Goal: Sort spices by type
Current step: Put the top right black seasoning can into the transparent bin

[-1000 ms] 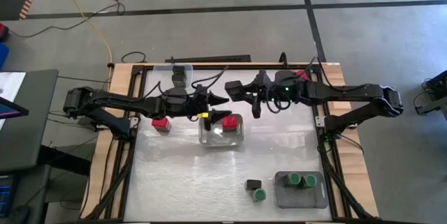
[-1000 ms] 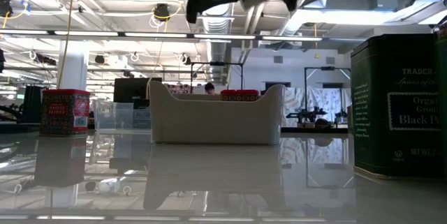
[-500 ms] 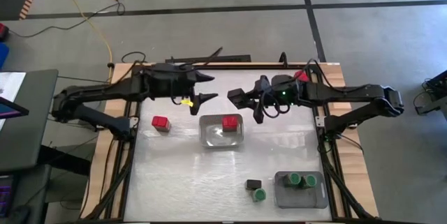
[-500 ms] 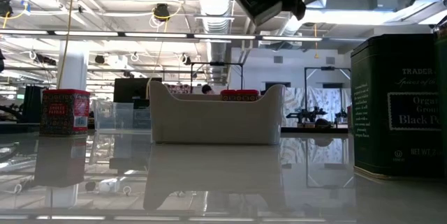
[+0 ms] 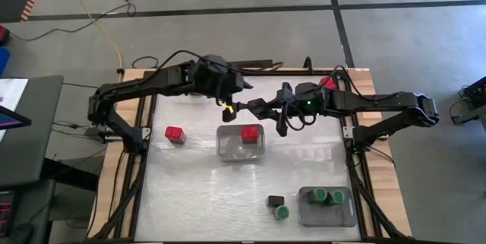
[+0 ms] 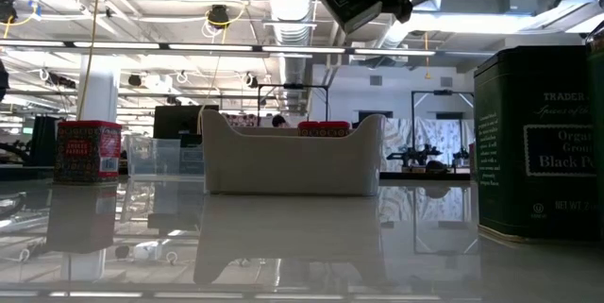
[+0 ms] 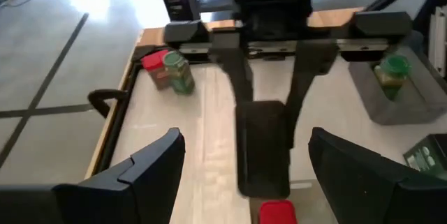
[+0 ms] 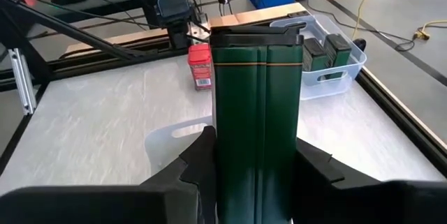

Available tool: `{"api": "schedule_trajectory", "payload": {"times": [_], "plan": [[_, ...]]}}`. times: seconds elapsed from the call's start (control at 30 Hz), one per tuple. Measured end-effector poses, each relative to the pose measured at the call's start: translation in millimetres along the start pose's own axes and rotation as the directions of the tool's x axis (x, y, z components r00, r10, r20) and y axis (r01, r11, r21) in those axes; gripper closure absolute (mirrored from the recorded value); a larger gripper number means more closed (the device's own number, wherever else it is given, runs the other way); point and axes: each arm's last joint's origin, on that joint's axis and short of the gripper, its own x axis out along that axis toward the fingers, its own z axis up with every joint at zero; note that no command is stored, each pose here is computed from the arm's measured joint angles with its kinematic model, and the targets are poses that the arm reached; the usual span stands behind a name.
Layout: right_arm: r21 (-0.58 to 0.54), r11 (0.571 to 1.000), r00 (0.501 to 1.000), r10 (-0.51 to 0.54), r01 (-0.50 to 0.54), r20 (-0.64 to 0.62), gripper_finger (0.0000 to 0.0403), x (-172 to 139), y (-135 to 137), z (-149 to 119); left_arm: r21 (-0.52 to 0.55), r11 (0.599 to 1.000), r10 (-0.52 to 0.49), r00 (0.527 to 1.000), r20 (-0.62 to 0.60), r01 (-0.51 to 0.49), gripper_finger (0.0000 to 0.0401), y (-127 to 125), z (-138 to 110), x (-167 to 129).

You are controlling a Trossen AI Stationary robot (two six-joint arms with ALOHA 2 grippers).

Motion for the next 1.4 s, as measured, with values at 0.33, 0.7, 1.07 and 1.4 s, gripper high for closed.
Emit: {"api": "schedule_trajectory", "payload": {"times": [0.33, 0.7, 1.07, 1.4], "plan": [[-0.017, 1.0, 1.0, -0.002, 0.002, -0.001, 0.0252, 0.0, -0.3, -0.1, -0.044, 0.998, -0.044, 0.999, -0.014, 0.043, 0.0108, 6.5, -3.2, 7.3], [-0.119, 0.992, 0.998, -0.042, 0.047, 0.047, 0.0253, -0.2, -2.6, 4.5, -0.082, 0.992, -0.099, 0.995, -0.033, 0.096, 0.0108, 7.8, -9.1, 19.4], [-0.127, 0.991, 0.998, -0.041, 0.046, 0.043, 0.0254, -0.2, -1.6, 3.9, -0.088, 0.991, -0.105, 0.992, -0.065, 0.099, 0.0108, 8.6, -16.8, 39.7], [-0.129, 0.991, 0.999, -0.043, 0.044, 0.015, 0.0254, -0.1, -1.9, 1.2, -0.069, 0.993, -0.103, 0.993, -0.05, 0.1, 0.0119, 8.8, -15.5, 40.5]]}}
